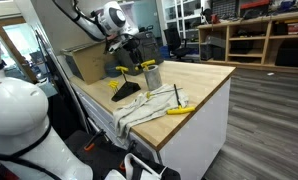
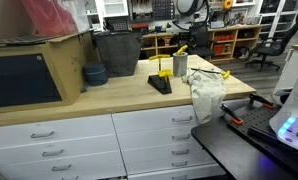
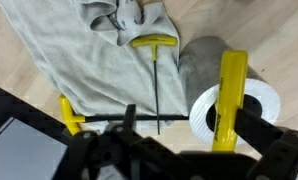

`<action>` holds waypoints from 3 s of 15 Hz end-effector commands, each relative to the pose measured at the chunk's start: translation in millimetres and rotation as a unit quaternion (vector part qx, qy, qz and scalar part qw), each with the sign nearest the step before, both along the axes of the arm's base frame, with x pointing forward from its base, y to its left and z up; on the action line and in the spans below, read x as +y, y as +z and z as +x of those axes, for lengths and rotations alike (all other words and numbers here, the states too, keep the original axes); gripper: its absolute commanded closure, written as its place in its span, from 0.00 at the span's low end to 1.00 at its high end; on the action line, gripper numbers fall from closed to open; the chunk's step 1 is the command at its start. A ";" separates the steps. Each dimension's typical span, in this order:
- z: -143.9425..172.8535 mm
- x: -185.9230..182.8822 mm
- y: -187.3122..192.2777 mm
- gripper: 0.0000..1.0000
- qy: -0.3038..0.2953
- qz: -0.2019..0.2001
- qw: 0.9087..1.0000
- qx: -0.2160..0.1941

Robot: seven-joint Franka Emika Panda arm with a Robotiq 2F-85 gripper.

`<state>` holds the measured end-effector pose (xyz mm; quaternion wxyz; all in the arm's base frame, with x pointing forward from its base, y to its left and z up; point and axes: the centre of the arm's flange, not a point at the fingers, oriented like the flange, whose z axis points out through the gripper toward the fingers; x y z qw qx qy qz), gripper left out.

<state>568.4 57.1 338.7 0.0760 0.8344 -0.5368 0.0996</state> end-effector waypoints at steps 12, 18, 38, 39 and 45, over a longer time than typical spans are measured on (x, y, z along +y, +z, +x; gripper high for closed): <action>4.0 -4.0 -2.3 0.00 -0.089 -0.001 0.995 -0.048; 19.7 -3.2 13.0 0.00 -0.016 0.010 0.997 -0.069; 43.8 -27.5 27.0 0.00 0.327 0.032 0.944 -0.019; 45.4 -24.6 28.1 0.00 0.350 0.034 0.936 -0.016; 50.9 -16.7 22.9 0.00 0.450 0.030 0.892 0.020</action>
